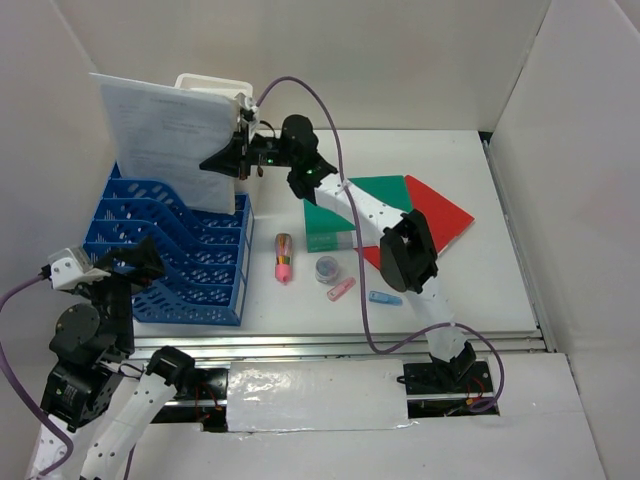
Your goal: Organize the desk
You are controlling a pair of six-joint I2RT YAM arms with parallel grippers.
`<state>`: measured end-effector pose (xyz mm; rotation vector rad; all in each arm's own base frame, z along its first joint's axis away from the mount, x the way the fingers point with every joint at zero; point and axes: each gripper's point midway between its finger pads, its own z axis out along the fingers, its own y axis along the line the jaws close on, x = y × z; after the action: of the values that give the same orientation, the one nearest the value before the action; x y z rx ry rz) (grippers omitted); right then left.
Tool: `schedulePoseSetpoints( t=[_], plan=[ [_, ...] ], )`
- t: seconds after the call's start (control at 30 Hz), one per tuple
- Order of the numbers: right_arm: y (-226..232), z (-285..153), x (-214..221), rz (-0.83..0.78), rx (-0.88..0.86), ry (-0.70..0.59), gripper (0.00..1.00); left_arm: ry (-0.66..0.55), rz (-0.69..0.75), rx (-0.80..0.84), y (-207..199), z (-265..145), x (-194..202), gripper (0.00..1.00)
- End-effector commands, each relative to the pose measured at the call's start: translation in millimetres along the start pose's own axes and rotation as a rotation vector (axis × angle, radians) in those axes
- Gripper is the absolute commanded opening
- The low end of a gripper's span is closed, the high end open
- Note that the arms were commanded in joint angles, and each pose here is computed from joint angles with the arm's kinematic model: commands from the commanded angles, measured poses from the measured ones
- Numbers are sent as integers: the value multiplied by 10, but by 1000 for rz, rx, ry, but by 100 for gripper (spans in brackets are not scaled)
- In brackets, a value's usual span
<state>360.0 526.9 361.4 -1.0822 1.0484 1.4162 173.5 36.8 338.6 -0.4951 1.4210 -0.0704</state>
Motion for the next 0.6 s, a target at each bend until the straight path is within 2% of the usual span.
schedulePoseSetpoints(
  t=[0.0,0.53,0.57],
  plan=[
    [91,82,-135,-71,-40,-92,0,-44,-48,45,-86,-14,-121,99],
    [-222,108,288,-115,26,-14,0,-25,-22,150,-273,-14,-61,100],
    [-238,105,321,-110,32,-10,3,-23,-20,152,-276,-15,-56,99]
  ],
)
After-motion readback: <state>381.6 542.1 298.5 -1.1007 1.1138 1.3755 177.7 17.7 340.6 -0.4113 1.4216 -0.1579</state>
